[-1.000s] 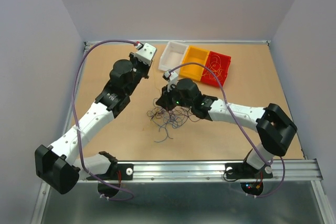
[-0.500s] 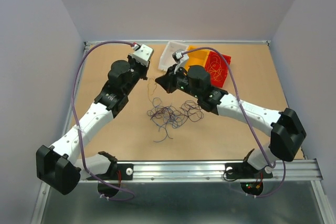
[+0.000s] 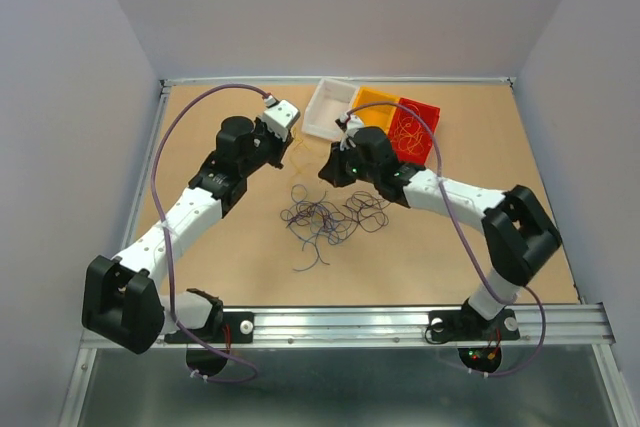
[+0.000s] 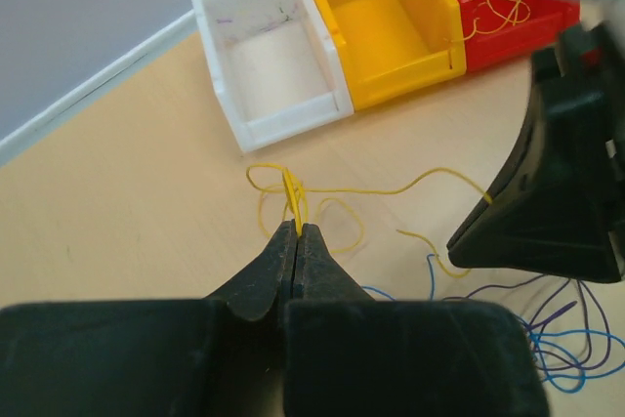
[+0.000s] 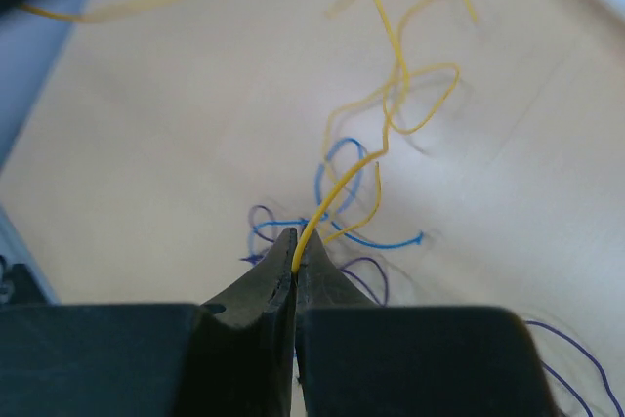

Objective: Untangle the cables

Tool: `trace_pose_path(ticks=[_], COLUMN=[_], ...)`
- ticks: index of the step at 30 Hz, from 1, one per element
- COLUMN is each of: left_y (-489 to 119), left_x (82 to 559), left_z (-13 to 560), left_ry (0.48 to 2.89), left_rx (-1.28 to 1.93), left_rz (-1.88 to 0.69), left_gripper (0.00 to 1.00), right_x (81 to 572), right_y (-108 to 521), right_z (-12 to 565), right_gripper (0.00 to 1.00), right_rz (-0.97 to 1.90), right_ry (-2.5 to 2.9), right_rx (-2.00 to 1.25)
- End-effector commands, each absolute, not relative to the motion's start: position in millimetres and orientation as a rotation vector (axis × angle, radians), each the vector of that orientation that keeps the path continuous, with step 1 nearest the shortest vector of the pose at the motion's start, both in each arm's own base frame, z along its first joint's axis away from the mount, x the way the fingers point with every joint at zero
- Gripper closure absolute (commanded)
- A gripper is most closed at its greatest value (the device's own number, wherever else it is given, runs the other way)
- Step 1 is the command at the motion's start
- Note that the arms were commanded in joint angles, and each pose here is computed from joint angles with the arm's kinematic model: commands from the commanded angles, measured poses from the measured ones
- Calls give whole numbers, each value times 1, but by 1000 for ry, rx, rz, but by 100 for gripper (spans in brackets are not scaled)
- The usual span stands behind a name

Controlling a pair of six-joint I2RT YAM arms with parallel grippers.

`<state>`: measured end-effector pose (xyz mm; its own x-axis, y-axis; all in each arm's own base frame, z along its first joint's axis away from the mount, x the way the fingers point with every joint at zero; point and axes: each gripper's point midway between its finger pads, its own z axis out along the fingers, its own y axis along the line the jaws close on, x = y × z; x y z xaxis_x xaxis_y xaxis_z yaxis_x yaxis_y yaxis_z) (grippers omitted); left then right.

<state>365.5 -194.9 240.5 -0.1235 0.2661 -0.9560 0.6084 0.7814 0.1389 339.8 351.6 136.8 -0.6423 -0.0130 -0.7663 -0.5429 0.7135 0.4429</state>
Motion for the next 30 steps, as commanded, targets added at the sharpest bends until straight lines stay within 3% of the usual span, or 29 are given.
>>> trace_pose_path(ticks=[1, 17, 30], left_y=[-204, -225, -243], left_x=[358, 339, 432], left_z=[266, 260, 268], left_ry=[1609, 1577, 1663], left_rx=[729, 859, 815], left_rz=[-395, -528, -405], left_gripper=[100, 100, 100], right_x=[327, 345, 433], right_y=[358, 368, 348], right_z=[236, 281, 261], right_gripper=[100, 99, 99], right_rz=[972, 904, 537], right_ry=[1881, 1708, 1728], right_rx=[-461, -593, -400])
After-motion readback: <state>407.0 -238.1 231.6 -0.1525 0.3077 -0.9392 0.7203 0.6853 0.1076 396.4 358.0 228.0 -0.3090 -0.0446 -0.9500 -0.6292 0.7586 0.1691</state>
